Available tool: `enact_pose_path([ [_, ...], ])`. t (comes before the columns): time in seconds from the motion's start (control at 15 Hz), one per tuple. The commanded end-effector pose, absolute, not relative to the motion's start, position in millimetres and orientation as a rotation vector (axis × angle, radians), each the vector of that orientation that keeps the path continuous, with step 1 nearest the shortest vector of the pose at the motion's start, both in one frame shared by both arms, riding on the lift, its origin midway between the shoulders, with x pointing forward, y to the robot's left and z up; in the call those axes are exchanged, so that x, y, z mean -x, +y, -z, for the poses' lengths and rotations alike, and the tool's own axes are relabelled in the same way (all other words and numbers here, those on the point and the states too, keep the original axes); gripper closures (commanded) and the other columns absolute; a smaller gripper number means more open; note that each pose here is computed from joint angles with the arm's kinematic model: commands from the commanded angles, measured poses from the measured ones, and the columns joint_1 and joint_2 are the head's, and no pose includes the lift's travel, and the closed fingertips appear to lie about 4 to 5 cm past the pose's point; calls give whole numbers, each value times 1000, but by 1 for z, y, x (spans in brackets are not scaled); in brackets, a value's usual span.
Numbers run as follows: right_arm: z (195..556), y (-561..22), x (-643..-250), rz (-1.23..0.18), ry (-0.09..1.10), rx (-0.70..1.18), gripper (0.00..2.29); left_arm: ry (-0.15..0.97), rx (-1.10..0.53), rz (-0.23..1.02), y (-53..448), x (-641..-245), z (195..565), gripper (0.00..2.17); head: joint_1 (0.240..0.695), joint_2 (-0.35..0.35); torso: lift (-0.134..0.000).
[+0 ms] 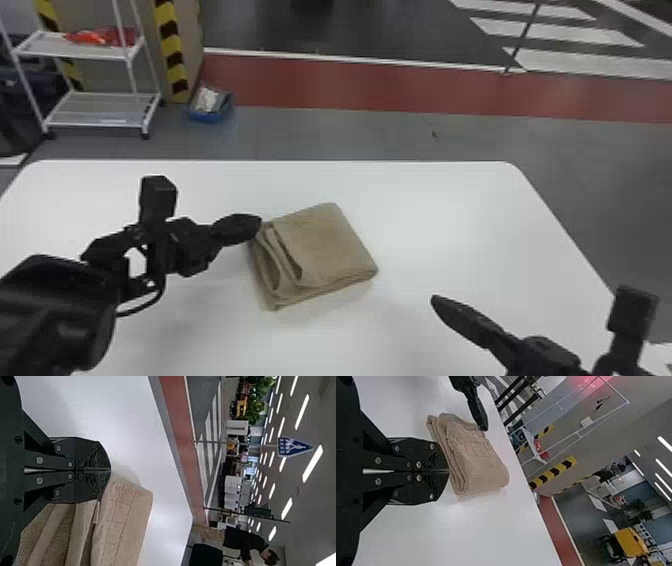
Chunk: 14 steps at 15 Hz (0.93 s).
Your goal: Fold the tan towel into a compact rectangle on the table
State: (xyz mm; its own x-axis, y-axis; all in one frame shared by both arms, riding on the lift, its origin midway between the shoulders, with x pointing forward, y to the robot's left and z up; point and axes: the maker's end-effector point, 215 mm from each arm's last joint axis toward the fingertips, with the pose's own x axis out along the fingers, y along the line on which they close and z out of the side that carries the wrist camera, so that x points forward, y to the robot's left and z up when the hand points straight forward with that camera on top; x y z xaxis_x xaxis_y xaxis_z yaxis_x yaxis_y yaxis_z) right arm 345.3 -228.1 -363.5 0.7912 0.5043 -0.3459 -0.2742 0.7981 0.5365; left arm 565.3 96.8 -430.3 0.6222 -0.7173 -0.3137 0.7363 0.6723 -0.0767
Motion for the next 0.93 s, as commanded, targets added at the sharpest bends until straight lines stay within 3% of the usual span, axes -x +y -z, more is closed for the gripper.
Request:
enact_pose_path([
  [0.0,366,-233,-342,-430,502,-490,1602,333,-89,830,90,-568,432,1352,695,-160,-124],
  [0.2,365,-241,-341,-423,489,-510,1602,352,-104,832,80,-568,438,1352,695,-172,-124],
  [0.4,365,-246,-342,-417,485,-515,1602,450,-94,824,81,-555,462,1352,695,-195,-124],
  [0.87,371,-240,-367,-416,478,-519,1602,571,-45,765,101,-507,464,1393,695,-195,-124],
])
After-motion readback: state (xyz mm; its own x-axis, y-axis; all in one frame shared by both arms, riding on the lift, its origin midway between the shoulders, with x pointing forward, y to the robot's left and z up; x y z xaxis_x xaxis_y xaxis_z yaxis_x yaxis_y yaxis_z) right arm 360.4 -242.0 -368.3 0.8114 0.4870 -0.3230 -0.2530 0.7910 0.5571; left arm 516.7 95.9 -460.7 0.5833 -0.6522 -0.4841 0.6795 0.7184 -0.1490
